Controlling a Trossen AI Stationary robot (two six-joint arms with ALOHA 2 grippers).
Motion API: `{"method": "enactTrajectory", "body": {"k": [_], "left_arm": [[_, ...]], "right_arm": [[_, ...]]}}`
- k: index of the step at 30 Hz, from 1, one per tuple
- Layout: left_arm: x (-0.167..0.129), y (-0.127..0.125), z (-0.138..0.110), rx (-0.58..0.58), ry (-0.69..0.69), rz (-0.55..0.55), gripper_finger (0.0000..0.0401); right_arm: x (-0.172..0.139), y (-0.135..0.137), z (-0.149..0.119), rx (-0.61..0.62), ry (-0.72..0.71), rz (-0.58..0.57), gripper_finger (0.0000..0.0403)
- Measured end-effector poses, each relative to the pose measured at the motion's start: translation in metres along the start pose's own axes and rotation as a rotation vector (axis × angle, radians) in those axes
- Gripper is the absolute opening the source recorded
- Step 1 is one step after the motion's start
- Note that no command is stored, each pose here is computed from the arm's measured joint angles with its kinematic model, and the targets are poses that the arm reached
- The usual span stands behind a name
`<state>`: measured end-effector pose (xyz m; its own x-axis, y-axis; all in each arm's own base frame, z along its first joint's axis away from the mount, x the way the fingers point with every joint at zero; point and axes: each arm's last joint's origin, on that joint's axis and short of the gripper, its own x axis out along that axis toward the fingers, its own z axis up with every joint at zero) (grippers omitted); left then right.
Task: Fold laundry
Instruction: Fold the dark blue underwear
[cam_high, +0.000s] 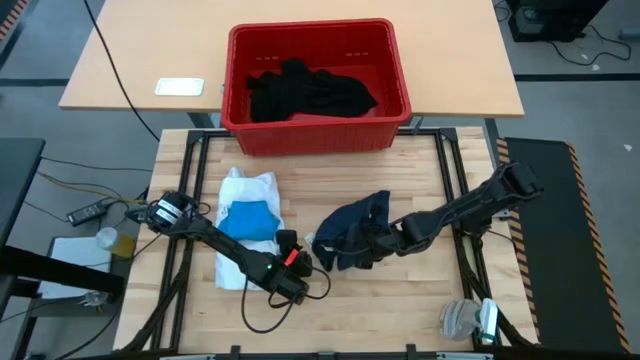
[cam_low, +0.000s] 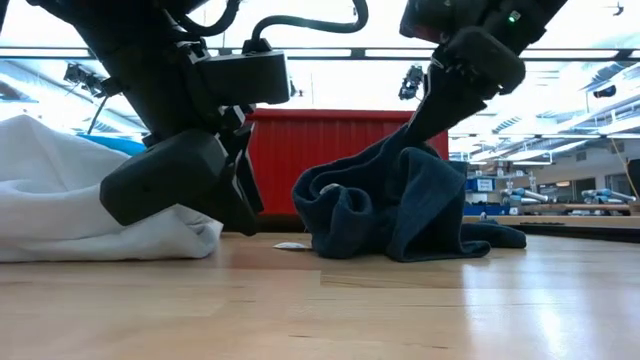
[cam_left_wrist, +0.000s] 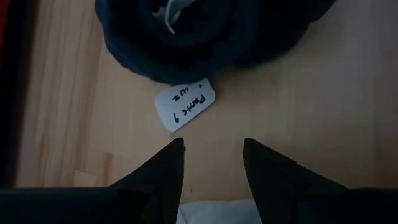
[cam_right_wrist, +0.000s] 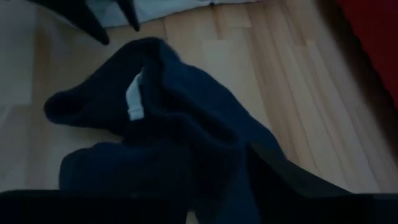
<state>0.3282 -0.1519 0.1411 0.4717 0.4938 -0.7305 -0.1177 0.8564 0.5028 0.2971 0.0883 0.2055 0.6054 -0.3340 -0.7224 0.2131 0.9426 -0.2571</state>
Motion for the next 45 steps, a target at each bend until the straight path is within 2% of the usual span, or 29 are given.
{"method": "enactTrajectory", "body": {"k": [5,13,16,22,25,27,30,32,34,39,42,45], "left_arm": [[0.0,0.0,0.0,-0.001,0.0,-0.001,0.0169],[0.0,-0.001,0.0,-0.007,0.003,-0.015,0.0169],[0.0,-0.001,0.001,-0.009,-0.004,-0.018,0.0169],[-0.002,-0.004,0.003,0.009,-0.027,-0.029,0.0169],[-0.003,-0.008,0.003,-0.011,-0.065,-0.045,0.0169],[-0.001,-0.011,0.002,-0.046,-0.094,-0.059,0.0169],[0.002,-0.013,-0.003,-0.117,-0.108,-0.059,0.0169],[0.003,-0.011,-0.006,-0.201,-0.113,-0.016,0.0169],[0.003,-0.009,-0.006,-0.239,-0.127,0.029,0.0173],[-0.001,-0.006,0.001,-0.186,-0.171,0.089,0.0191],[-0.011,-0.001,0.013,-0.198,-0.214,0.088,0.0198],[-0.02,0.005,0.021,-0.181,-0.278,0.146,0.0199]], "right_arm": [[0.004,-0.003,0.0,0.018,0.029,0.055,0.0171],[0.013,-0.006,-0.01,0.047,0.05,0.061,0.0165],[0.011,-0.008,-0.008,0.061,0.035,0.065,0.0134],[-0.006,-0.015,-0.001,0.099,-0.022,0.102,0.0028],[-0.014,-0.02,0.002,0.136,-0.041,0.117,0.0017],[-0.019,-0.024,0.005,0.182,-0.071,0.088,0.0017],[-0.034,-0.033,0.012,0.308,-0.183,-0.025,0.0017],[-0.045,-0.038,0.015,0.415,-0.256,-0.08,0.0018],[-0.051,-0.042,0.017,0.469,-0.284,-0.084,0.002],[-0.071,-0.051,0.035,0.481,-0.368,-0.126,0.0018],[-0.088,-0.056,0.053,0.463,-0.415,-0.206,0.0018],[-0.1,-0.06,0.071,0.433,-0.447,-0.266,0.0018]]}}
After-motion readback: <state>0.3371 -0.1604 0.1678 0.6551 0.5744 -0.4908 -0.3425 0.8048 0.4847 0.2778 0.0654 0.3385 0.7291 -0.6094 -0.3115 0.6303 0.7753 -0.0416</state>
